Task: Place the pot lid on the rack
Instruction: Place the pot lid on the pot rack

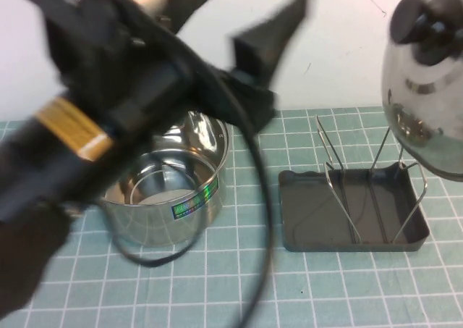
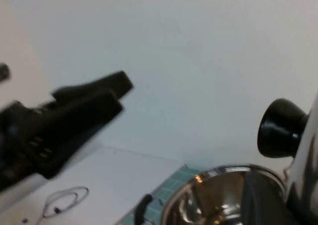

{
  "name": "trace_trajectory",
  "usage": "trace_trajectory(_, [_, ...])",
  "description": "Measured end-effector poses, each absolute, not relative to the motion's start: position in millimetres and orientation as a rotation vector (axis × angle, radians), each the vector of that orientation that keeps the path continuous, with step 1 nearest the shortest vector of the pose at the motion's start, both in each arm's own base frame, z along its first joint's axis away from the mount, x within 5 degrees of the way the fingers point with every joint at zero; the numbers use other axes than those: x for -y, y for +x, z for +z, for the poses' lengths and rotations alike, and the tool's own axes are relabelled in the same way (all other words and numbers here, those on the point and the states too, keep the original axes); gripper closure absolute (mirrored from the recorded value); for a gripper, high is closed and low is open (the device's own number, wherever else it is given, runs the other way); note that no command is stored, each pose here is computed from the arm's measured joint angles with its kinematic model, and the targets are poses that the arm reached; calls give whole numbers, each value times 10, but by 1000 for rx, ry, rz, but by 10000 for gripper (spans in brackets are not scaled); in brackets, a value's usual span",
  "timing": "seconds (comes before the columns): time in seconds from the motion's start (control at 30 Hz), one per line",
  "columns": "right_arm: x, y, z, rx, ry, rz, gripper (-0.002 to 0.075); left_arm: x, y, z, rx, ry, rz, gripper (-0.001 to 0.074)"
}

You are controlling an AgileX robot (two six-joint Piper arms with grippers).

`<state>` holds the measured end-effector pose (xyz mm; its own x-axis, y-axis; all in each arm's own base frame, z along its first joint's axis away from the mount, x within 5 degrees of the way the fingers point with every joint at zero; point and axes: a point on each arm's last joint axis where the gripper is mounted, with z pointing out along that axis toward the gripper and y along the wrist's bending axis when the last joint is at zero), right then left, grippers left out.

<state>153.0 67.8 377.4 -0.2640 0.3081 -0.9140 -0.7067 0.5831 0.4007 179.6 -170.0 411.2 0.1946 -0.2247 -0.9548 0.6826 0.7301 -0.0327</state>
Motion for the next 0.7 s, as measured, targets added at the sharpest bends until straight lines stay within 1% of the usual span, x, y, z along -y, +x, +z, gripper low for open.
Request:
trace_trajectory(0.03, [-679,1623,3715,-1576,-364,988,625,1650,1774,4128,-1247,425,-666,197])
trace_trajectory(0.07, [-679,1719,3649,-1595,-385,965,625,1612,1748,4135,-1274,426,-654,271])
trace_trajectory(0.13, [-679,1900,3510,-1641,-407,939,625,1565,1697,4129,-1323,456,-633,436])
trace_trajectory(0.17, [-679,1992,3430,-1666,-419,929,625,1547,1670,4123,-1345,476,-623,534])
trace_trajectory(0.2, [-680,2071,3355,-1687,-434,918,625,1529,1641,4119,-1363,502,-612,601])
trace_trajectory(0.27, [-706,2183,3232,-1717,-471,900,625,1511,1604,4106,-1392,545,-594,672])
trace_trajectory(0.33, [-761,2276,3107,-1747,-513,886,626,1512,1585,4062,-1438,585,-587,708])
trace_trajectory(0.4, [-853,2340,2991,-1773,-571,861,625,1522,1576,4008,-1489,622,-582,722])
trace_trajectory(0.57, [-1078,2463,2792,-1812,-702,763,625,1531,1565,3945,-1544,661,-577,732])
trace_trajectory(0.7, [-1089,2586,2627,-1877,-706,654,625,1532,1561,3927,-1559,676,-572,734])
